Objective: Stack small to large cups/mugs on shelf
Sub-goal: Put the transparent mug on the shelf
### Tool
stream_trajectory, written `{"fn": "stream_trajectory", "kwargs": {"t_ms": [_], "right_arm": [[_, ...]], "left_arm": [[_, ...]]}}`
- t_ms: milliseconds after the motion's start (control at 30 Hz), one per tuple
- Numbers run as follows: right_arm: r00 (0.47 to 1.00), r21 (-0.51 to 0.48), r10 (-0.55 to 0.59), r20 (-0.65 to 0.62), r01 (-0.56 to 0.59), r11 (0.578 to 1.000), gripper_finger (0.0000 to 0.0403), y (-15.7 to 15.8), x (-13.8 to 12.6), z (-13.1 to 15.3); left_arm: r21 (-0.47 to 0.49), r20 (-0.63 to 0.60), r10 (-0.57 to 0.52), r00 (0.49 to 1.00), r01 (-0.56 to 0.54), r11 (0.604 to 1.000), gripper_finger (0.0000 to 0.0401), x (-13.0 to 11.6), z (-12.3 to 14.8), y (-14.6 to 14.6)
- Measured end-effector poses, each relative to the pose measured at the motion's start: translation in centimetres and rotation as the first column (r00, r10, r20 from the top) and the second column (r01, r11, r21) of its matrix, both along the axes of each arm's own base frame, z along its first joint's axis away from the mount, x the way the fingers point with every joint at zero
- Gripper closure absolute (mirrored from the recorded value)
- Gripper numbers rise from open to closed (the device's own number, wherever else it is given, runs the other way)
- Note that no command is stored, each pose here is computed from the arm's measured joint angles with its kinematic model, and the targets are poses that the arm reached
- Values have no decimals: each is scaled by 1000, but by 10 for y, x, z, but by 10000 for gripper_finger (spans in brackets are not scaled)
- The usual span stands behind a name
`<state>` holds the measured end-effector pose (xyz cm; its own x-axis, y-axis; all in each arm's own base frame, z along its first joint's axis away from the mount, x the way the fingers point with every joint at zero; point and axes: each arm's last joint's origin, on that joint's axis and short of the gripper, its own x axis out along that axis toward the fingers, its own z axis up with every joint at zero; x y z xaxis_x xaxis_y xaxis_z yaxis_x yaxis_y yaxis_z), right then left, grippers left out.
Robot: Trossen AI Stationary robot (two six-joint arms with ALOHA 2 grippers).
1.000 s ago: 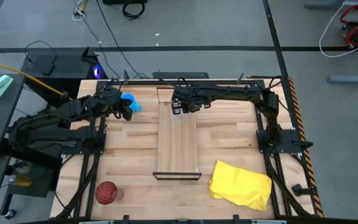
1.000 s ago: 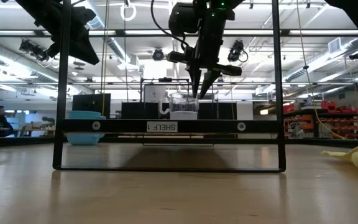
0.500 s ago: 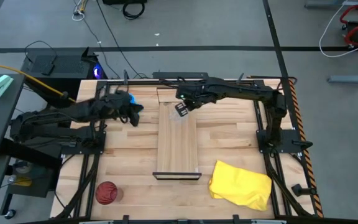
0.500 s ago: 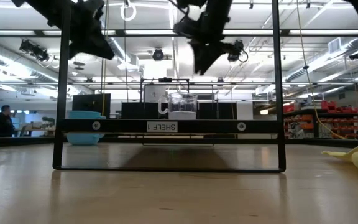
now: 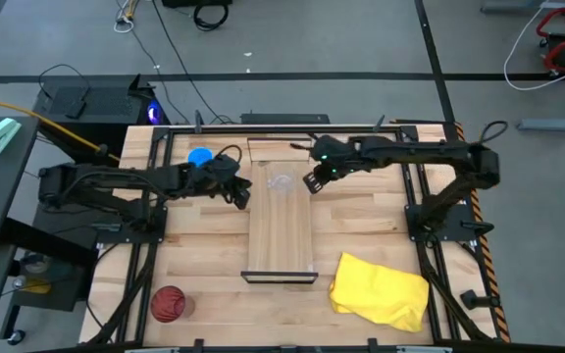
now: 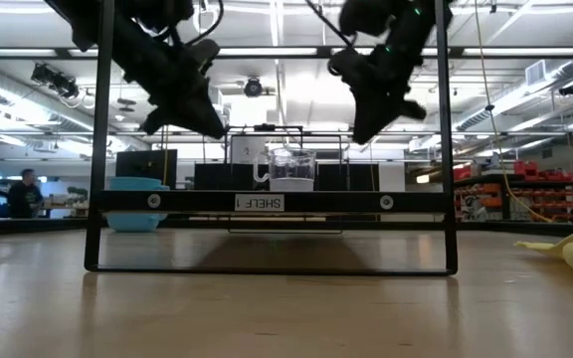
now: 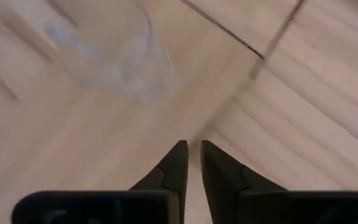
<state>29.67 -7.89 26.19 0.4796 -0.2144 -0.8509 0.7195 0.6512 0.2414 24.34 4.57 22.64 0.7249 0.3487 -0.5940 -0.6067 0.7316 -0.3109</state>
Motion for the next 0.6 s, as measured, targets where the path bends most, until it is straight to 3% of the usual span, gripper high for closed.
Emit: {"fn": "stream_trajectory", "kwargs": {"t_ms": [133,267,600], "right_arm": [[983,-1,-15,181,15,1000,378,-3,-11,-13],[983,-1,-32,179,32,999,397,-8,-15,-26],[971,-32,-28,238,37,999,399,-18,5,-41]], "left_arm": [[-16,44,7,999,-6,1000,345,13,-6,2],[-57,51,3,999,0,998,350,23,-18,3],[-118,102,30,994,-17,993,348,45,-39,5]]}}
